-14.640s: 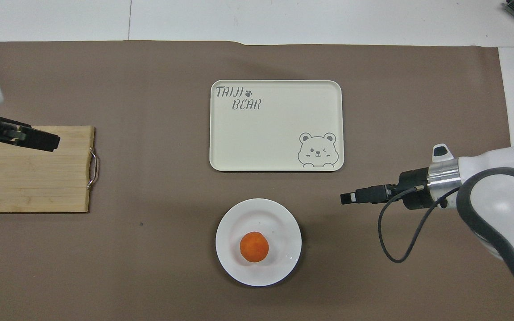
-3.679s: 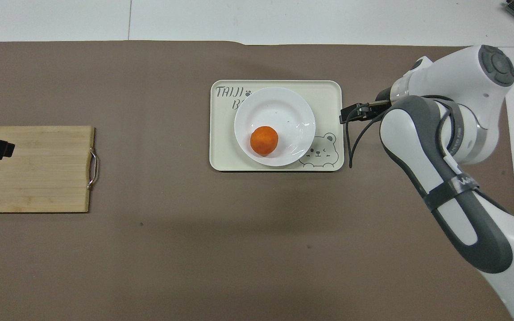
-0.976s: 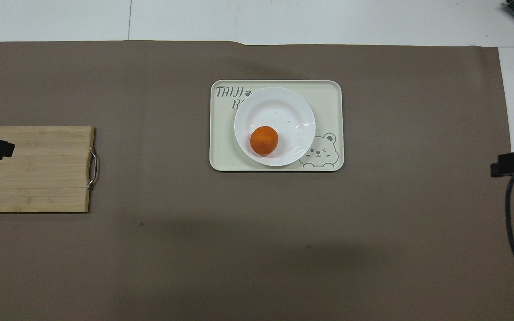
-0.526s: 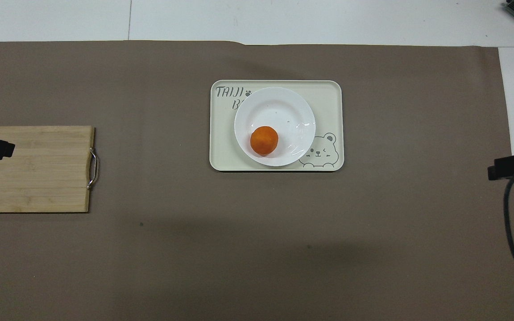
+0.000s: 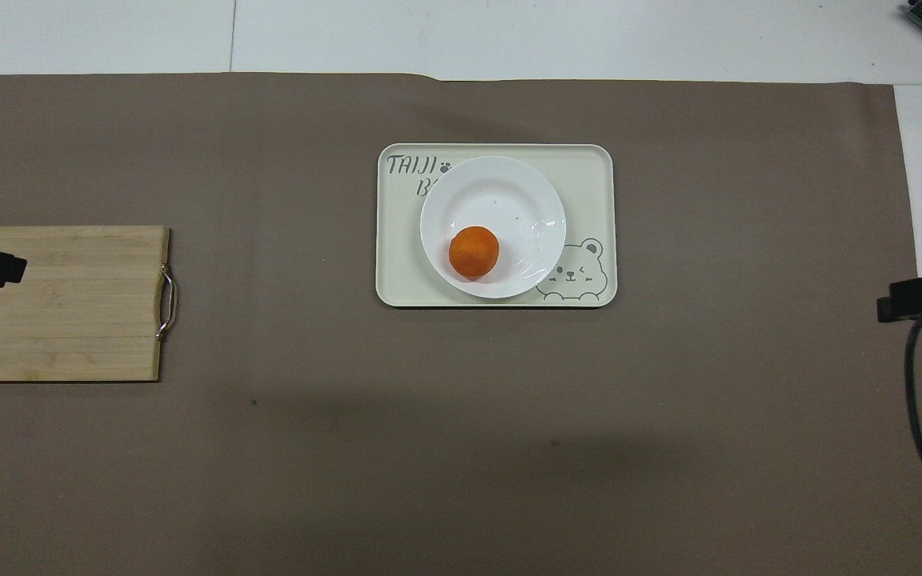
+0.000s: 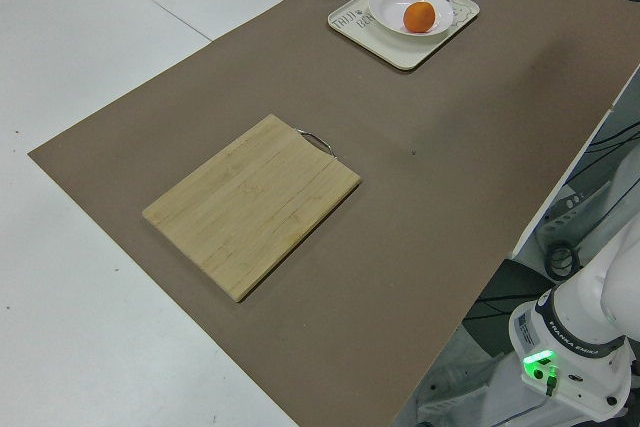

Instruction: Place orange and plate with both arms

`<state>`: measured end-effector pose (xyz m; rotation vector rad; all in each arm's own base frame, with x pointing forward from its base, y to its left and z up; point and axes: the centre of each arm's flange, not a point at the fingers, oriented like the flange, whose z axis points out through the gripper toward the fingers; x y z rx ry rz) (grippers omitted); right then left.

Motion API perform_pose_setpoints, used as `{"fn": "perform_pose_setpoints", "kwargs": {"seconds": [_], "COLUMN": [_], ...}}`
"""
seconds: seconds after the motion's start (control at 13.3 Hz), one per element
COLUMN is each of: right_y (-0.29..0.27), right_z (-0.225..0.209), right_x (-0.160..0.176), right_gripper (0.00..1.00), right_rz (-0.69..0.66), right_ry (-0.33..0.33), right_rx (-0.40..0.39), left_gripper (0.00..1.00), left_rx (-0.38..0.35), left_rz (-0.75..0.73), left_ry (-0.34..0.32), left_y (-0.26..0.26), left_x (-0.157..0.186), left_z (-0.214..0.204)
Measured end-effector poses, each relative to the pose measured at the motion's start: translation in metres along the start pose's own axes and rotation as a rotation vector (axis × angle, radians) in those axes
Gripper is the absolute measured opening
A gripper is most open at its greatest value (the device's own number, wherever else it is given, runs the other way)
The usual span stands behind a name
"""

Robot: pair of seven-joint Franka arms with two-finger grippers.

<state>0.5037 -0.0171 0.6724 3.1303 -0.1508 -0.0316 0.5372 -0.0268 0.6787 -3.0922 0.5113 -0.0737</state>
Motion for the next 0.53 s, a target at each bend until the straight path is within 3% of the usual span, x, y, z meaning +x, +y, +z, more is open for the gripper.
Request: {"fn": "perform_pose_setpoints", "kwargs": {"seconds": [0.53], "right_y": [-0.0002], "right_z": [0.0003], "right_x": [0.0], "right_gripper": [1.0], "right_rz": [-0.005], "right_ry": [-0.001], "right_rx": [0.0], "left_gripper": [1.0], "left_rx": [-0.014], "left_rz": [0.013], "left_ry": [-0.05], "left_y": [0.0102], "left_x": [-0.0095], "left_z": [-0.0026]}}
